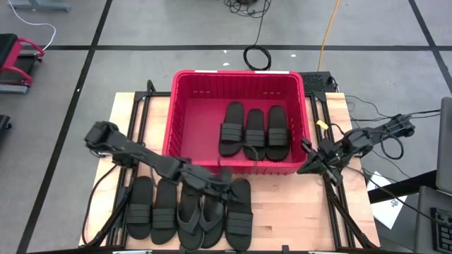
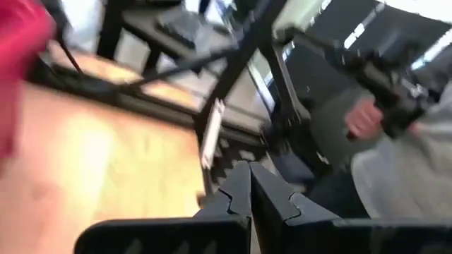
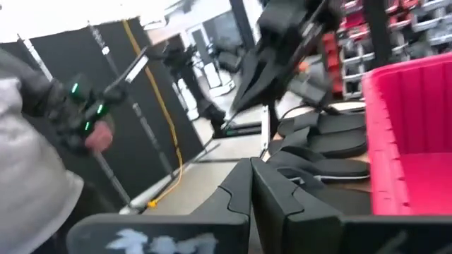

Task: Pick and place slides into bin
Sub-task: Put the slipper into the bin

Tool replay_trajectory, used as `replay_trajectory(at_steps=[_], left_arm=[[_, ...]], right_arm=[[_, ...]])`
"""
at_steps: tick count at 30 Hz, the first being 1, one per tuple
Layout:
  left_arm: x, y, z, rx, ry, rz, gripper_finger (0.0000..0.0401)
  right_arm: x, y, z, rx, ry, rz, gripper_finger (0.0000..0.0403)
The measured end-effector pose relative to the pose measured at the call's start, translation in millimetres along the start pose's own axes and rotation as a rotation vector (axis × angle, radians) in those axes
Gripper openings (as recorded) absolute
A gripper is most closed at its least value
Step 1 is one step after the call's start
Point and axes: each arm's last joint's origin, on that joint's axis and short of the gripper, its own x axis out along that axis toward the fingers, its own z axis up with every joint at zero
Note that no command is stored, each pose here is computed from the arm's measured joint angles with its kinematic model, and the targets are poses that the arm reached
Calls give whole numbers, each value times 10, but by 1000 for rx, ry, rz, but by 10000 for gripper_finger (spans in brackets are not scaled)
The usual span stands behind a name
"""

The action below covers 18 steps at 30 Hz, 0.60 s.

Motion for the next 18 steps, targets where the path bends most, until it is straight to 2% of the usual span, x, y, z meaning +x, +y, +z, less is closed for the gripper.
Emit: replay_trajectory(at_steps=[3, 9, 13, 18], left_arm=[[124, 69, -141, -36, 111, -40, 0], [242, 244, -486, -33, 346, 16, 21], [292, 298, -579, -26, 385, 28, 67], [336, 398, -584, -5, 400, -5, 150]], right_arm=[[-38, 9, 17, 2, -21, 4, 0], [-48, 6, 7, 35, -10, 3, 0], [-47, 6, 6, 57, -9, 4, 0], [-47, 6, 7, 135, -9, 4, 0]])
